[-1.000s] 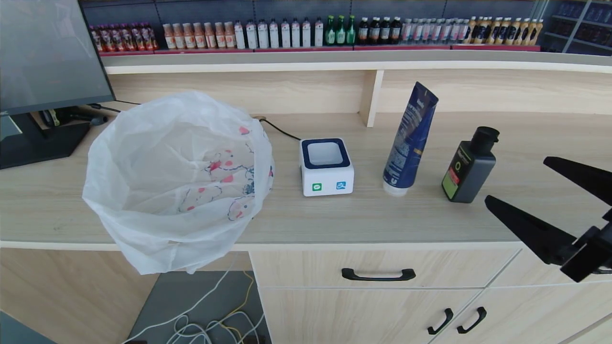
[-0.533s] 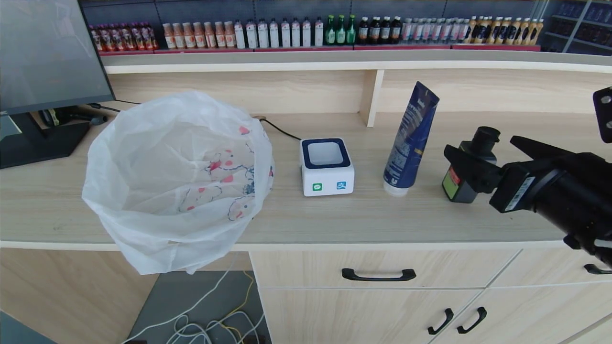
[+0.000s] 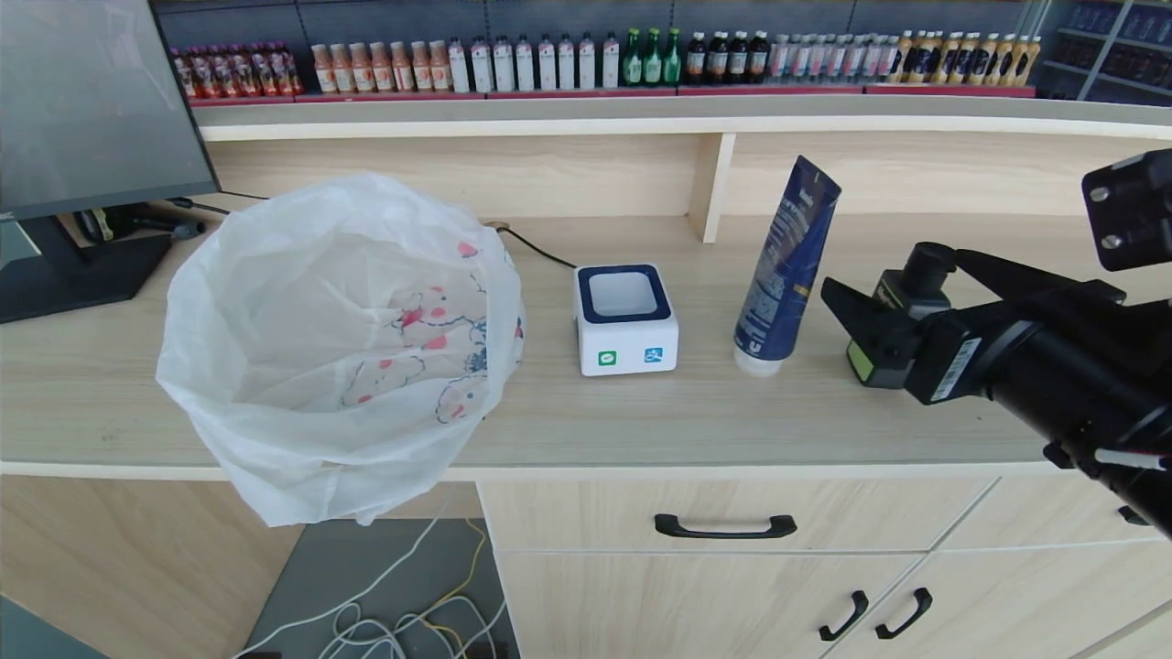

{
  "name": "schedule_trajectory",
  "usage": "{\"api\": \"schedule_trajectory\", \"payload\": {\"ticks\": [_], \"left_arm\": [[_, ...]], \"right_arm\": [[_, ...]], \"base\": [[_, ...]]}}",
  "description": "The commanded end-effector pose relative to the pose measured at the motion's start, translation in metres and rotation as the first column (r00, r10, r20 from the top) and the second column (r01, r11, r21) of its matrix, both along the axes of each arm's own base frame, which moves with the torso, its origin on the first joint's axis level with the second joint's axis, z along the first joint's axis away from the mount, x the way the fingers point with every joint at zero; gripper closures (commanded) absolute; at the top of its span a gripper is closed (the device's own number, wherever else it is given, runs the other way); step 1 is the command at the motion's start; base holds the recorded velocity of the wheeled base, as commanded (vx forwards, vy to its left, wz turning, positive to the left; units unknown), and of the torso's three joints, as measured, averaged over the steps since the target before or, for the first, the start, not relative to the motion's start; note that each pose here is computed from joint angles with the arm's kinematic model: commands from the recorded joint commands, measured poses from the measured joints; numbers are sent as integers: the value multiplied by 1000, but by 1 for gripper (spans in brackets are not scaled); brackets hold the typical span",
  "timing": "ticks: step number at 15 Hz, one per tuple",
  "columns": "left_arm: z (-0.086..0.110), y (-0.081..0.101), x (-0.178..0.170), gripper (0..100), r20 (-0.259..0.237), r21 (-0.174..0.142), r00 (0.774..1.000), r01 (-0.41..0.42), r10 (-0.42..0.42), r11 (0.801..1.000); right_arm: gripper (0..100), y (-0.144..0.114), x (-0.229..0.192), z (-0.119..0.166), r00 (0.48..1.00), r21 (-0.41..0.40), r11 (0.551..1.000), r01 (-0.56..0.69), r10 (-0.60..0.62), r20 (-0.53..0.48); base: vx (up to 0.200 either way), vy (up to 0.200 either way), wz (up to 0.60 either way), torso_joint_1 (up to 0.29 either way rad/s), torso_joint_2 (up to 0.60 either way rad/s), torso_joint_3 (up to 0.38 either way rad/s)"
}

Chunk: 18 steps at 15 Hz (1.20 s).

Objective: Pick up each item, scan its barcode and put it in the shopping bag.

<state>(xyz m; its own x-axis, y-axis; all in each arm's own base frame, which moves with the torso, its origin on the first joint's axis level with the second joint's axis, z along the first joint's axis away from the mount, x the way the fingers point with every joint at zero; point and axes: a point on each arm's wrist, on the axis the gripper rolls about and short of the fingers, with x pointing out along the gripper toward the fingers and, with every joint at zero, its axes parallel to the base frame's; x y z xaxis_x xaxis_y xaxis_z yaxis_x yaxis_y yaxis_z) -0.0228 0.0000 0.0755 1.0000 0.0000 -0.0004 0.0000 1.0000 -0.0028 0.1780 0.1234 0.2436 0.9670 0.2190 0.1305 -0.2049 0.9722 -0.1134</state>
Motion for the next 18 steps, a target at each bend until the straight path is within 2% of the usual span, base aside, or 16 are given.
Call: {"api": "schedule_trajectory", "payload": {"ticks": [1, 3, 4, 6, 10, 14, 18], "left_arm": [[0, 0, 0, 0, 0, 0, 1000, 2, -2, 1000], [0, 0, 0, 0, 0, 0, 1000, 0, 0, 1000], [0, 0, 0, 0, 0, 0, 1000, 0, 0, 1000], [0, 0, 0, 0, 0, 0, 1000, 0, 0, 1000], [0, 0, 0, 0, 0, 0, 1000, 0, 0, 1000], [0, 0, 0, 0, 0, 0, 1000, 0, 0, 1000], [0, 0, 0, 0, 0, 0, 1000, 0, 0, 1000]], "right_arm": [[0, 12, 1, -3, 999, -20, 999, -39, 39, -11], [0, 19, 5, -4, 999, -15, 999, -50, 50, -5], [0, 32, 16, -5, 998, 18, 998, -60, 59, 31], [0, 39, 27, -8, 999, 44, 999, -14, 11, 50], [0, 49, 41, -11, 999, 57, 998, 22, -24, 37], [0, 57, 56, -9, 996, 151, 985, 81, -85, 22], [0, 58, 75, -9, 989, 177, 974, 142, -148, 20]], "base": [[0, 0, 0, 0, 0, 0], [0, 0, 0, 0, 0, 0], [0, 0, 0, 0, 0, 0], [0, 0, 0, 0, 0, 0], [0, 0, 0, 0, 0, 0], [0, 0, 0, 0, 0, 0], [0, 0, 0, 0, 0, 0]]}}
